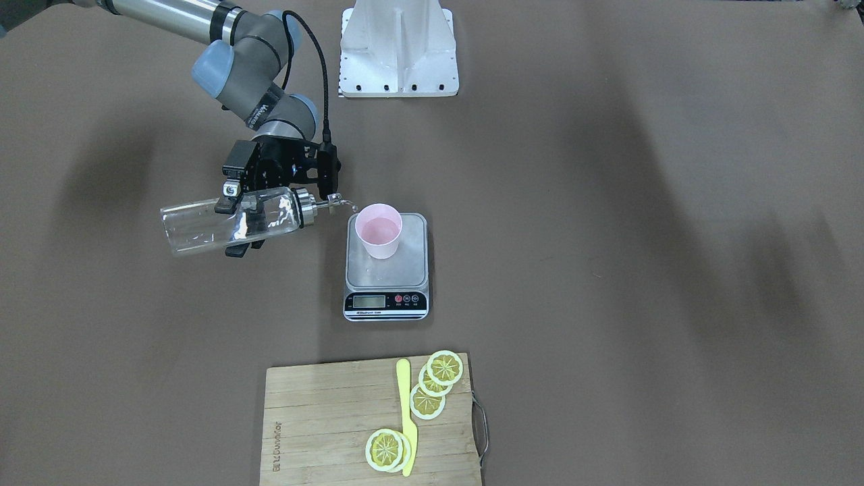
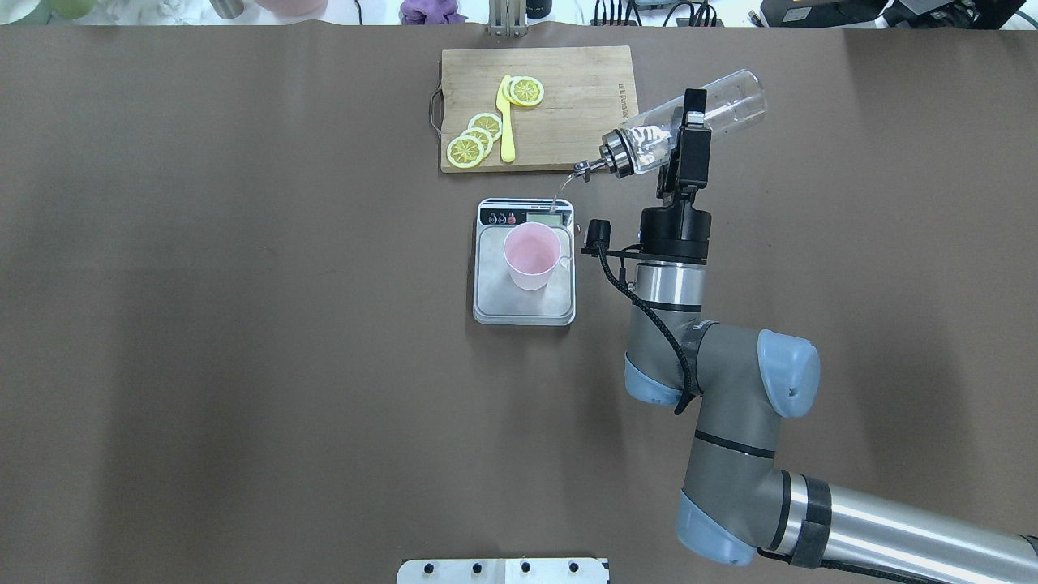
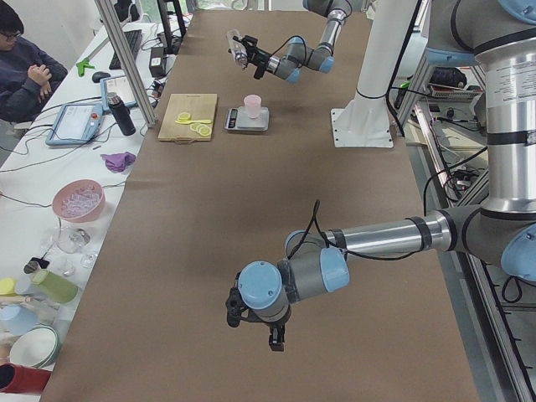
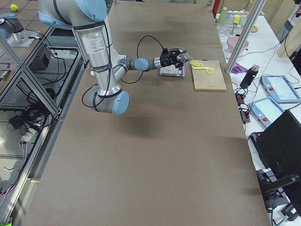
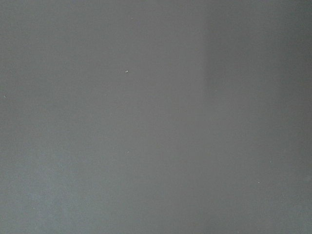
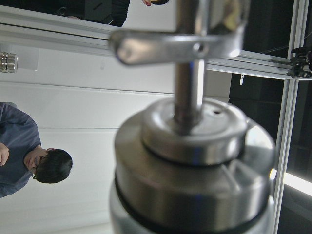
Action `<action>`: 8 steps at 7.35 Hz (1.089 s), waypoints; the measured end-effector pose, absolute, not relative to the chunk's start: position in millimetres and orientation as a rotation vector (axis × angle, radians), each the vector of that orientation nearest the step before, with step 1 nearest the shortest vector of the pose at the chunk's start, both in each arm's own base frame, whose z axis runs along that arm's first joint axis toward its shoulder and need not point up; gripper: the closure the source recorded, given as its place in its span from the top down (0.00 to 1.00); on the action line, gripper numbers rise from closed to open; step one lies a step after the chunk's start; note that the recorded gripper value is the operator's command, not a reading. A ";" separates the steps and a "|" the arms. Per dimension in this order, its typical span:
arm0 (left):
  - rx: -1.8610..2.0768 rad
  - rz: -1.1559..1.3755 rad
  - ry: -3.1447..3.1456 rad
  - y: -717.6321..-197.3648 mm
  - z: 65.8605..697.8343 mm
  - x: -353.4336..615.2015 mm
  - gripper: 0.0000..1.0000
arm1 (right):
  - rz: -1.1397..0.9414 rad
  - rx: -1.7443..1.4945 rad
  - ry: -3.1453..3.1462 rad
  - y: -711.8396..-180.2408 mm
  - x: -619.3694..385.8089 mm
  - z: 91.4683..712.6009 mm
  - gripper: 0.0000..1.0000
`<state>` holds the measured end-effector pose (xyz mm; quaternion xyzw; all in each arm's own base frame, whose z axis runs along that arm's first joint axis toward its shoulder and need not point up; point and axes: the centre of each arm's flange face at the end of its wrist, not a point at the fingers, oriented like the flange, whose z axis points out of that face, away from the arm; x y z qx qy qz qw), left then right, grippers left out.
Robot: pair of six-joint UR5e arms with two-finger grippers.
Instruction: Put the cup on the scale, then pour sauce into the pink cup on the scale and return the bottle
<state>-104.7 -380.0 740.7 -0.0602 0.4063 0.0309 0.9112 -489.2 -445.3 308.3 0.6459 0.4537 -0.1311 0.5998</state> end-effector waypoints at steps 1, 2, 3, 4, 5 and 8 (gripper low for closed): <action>-0.125 0.063 0.838 -379.9 741.2 -104.6 0.98 | -0.304 1.505 1.062 -444.7 -487.6 308.8 0.00; -0.125 0.063 0.838 -379.9 741.3 -104.5 0.98 | -0.302 1.512 1.068 -444.0 -486.6 307.4 0.00; -0.126 0.063 0.838 -379.8 741.5 -104.5 0.98 | -0.301 1.516 1.072 -443.6 -486.0 306.3 0.00; -0.125 0.063 0.838 -379.9 741.5 -104.5 0.98 | -0.301 1.517 1.075 -443.4 -485.7 305.9 0.00; -0.125 0.063 0.838 -379.9 741.5 -104.5 0.98 | -0.300 1.518 1.075 -443.1 -485.3 305.6 0.00; -0.125 0.063 0.838 -379.8 741.5 -104.5 0.98 | -0.300 1.518 1.078 -443.1 -483.1 306.6 0.00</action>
